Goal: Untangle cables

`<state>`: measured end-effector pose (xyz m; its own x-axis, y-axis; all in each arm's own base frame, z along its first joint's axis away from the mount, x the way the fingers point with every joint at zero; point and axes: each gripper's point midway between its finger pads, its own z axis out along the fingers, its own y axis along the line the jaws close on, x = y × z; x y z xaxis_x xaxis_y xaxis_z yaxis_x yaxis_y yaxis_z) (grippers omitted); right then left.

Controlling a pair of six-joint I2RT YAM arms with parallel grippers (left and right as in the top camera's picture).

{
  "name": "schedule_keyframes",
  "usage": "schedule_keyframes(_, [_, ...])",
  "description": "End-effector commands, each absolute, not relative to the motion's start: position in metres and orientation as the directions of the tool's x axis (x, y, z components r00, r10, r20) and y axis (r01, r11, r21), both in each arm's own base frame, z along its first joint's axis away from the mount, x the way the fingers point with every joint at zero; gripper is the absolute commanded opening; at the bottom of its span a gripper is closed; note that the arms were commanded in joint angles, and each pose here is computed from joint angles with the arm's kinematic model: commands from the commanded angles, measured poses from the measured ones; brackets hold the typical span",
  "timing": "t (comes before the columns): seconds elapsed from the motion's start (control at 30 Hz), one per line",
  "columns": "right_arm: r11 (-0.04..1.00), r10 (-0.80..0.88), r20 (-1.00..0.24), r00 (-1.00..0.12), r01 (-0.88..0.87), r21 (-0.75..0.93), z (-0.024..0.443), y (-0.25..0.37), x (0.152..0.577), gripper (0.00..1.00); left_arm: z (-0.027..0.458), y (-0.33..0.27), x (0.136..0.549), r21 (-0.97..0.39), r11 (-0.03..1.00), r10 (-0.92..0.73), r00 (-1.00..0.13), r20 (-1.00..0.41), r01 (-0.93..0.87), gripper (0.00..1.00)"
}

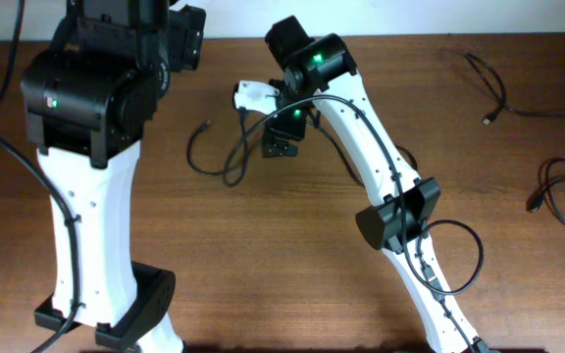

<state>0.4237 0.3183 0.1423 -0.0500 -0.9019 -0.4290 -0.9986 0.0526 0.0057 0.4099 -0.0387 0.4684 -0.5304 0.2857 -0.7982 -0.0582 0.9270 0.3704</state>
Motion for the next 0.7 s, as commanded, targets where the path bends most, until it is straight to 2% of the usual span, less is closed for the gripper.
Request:
schedule_keyframes(0.0, [-0.146,-0.902,-0.415,0.118,-0.989,0.038,0.116,0.314,0.409,0.99,0.479,-0.033,0.402,0.34,0.935,0.247,-0.507,-0.826,-0.098,0.99])
schedule_keyframes(0.13, [-0.146,-0.927,-0.366,0.082,-0.978,0.15,0.029,0.308,0.406,0.99,0.479,-0.033,0.402,0.337,0.936,0.244,-0.507,-0.827,-0.098,0.99])
schedule_keyframes(0.23, [-0.14,-0.94,-0.333,0.074,-0.974,0.179,0.0,0.301,0.401,0.99,0.477,-0.039,0.402,0.32,0.945,0.246,-0.505,-0.827,-0.065,0.99])
schedule_keyframes(0.27, [-0.136,-0.951,-0.294,0.094,-0.983,0.125,-0.004,0.297,0.413,0.99,0.476,-0.04,0.402,0.318,0.946,0.247,-0.509,-0.825,-0.057,0.99])
schedule_keyframes(0.33, [-0.121,-0.97,-0.205,0.134,-0.99,-0.073,-0.002,0.291,0.457,0.99,0.474,-0.04,0.401,0.321,0.945,0.249,-0.516,-0.82,-0.054,0.99])
schedule_keyframes(0.37, [-0.11,-0.967,-0.213,0.141,-0.983,-0.149,0.001,0.296,0.475,0.99,0.474,-0.04,0.401,0.323,0.945,0.25,-0.518,-0.818,-0.054,0.99])
schedule_keyframes(0.43, [-0.072,-0.966,-0.234,0.111,-0.983,-0.168,0.016,0.3,0.481,0.99,0.474,-0.04,0.401,0.323,0.945,0.25,-0.518,-0.818,-0.054,0.99])
schedule_keyframes(0.53, [-0.067,-0.949,-0.284,0.135,-0.969,-0.238,0.081,0.307,0.485,0.99,0.471,-0.04,0.401,0.326,0.944,0.252,-0.526,-0.812,-0.05,0.99])
schedule_keyframes(0.67, [-0.047,-0.894,-0.414,0.17,-0.955,-0.292,0.086,0.324,0.506,0.99,0.461,-0.042,0.4,0.328,0.944,0.258,-0.556,-0.79,-0.027,0.99])
